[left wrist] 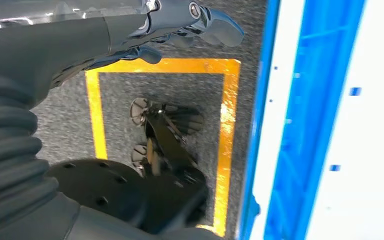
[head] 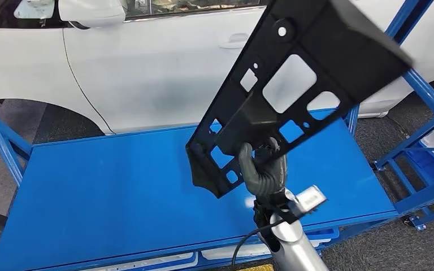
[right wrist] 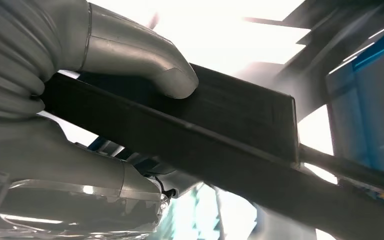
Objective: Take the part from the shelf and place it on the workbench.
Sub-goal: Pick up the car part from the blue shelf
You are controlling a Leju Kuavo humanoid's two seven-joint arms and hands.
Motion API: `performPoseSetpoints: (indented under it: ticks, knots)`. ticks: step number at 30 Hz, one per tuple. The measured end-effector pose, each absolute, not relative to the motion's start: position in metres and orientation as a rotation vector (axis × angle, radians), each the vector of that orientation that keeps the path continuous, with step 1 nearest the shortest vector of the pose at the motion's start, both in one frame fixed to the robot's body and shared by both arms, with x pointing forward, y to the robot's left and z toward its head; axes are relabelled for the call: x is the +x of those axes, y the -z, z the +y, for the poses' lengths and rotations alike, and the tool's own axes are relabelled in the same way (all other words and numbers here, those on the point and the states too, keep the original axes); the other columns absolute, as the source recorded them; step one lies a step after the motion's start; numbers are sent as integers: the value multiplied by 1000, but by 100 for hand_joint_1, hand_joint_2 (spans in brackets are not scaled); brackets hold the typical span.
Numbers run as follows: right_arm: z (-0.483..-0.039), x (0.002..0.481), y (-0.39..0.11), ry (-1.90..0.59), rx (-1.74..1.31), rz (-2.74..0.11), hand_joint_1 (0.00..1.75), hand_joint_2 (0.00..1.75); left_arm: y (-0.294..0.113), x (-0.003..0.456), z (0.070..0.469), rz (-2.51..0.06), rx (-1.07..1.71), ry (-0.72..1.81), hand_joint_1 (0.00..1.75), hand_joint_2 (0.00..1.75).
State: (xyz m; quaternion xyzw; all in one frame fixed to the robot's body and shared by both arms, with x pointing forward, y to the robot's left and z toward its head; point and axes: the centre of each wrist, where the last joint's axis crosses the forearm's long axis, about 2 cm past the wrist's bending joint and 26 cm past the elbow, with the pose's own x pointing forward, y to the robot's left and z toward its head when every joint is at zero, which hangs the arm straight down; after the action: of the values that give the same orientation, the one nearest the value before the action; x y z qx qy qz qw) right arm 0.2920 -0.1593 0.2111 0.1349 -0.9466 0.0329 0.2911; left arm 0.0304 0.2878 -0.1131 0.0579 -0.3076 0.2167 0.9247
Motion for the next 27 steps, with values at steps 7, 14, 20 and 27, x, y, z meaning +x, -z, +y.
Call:
performPoseSetpoints:
  ticks: [7, 14, 20, 27]
  knots:
    - [-158, 264, -225, -241, 662, -2574, 175, 175, 113, 34, 287, -598, 116, -450, 0, 175]
    - [-138, 252, -219, -373, 836, -2510, 175, 175, 112, 36, 287, -567, 130, -444, 0, 175]
    - [-126, 250, -220, -475, 924, -2489, 175, 175, 112, 37, 288, -560, 143, -428, 0, 175]
    - [-113, 246, -212, -542, 948, -2451, 175, 175, 112, 37, 289, -559, 149, -408, 0, 175]
